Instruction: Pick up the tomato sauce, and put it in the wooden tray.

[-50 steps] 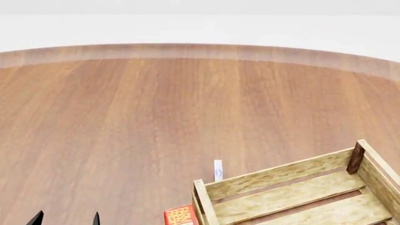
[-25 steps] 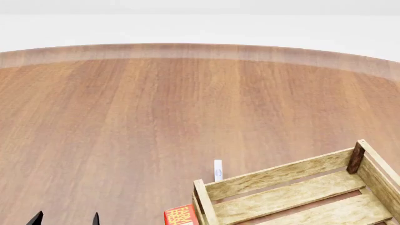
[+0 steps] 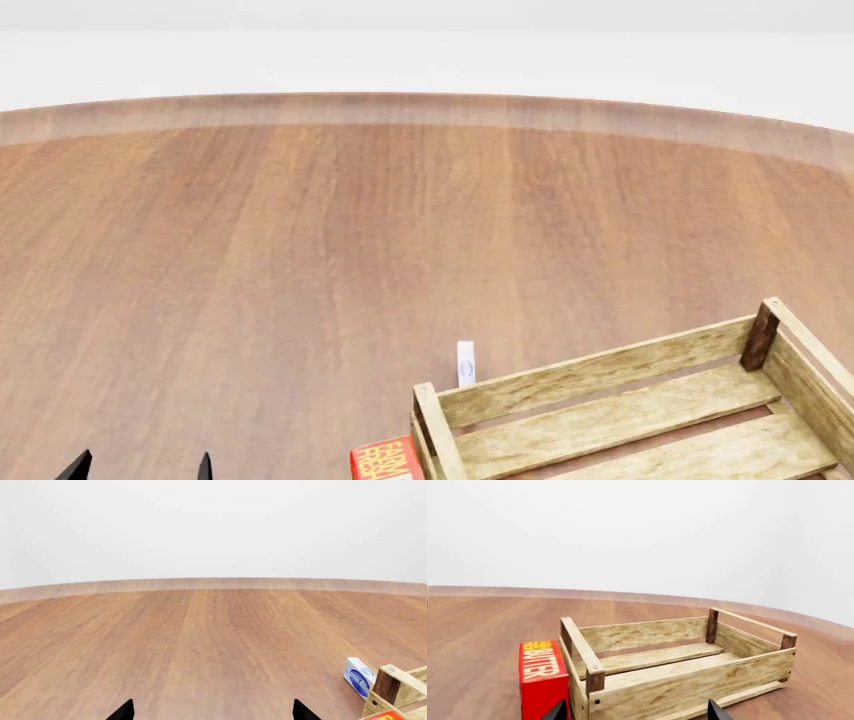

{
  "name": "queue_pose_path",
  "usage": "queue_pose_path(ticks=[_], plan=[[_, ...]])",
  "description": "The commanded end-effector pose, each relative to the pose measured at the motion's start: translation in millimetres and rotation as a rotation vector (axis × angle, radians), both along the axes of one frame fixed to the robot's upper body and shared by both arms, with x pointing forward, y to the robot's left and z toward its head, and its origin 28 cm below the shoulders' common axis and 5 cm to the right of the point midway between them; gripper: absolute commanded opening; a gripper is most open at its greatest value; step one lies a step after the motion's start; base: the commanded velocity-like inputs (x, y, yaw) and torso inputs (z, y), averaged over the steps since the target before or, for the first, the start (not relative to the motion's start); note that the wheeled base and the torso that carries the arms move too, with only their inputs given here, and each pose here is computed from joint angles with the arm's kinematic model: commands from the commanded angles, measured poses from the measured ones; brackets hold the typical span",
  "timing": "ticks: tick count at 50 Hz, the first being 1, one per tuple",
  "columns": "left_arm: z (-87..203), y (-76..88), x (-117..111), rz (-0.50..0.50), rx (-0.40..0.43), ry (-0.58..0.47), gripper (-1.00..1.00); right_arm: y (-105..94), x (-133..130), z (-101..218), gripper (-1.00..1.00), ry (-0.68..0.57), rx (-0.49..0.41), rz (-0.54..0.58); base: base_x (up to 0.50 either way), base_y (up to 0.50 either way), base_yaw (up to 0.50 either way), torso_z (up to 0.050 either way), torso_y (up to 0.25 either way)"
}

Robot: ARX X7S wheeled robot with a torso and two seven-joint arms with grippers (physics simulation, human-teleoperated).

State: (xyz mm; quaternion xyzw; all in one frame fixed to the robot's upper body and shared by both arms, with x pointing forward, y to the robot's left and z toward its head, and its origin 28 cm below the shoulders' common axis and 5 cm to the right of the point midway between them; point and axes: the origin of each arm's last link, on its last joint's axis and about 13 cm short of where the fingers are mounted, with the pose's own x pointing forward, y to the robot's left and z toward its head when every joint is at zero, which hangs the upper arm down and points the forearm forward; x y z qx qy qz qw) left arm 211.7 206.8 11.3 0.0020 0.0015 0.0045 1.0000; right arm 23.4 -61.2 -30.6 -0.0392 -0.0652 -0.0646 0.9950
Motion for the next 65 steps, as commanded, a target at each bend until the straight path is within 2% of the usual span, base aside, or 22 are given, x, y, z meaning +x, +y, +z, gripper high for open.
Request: queue_pose_path(ticks=[1, 65], plan=[[0, -0.2, 1, 0.000, 0.001, 0.000, 1.00, -0.4, 4, -15, 1.00, 0.045, 0.010, -0.026, 0.00, 0.00, 0.00, 0.000, 0.000], [-1, -0.2, 0, 0.005, 0.002, 0.001, 1.00, -1.4, 7, -50, 1.00, 0.194, 0.060, -0.034, 0.00, 0.00, 0.00, 0.000, 0.000]])
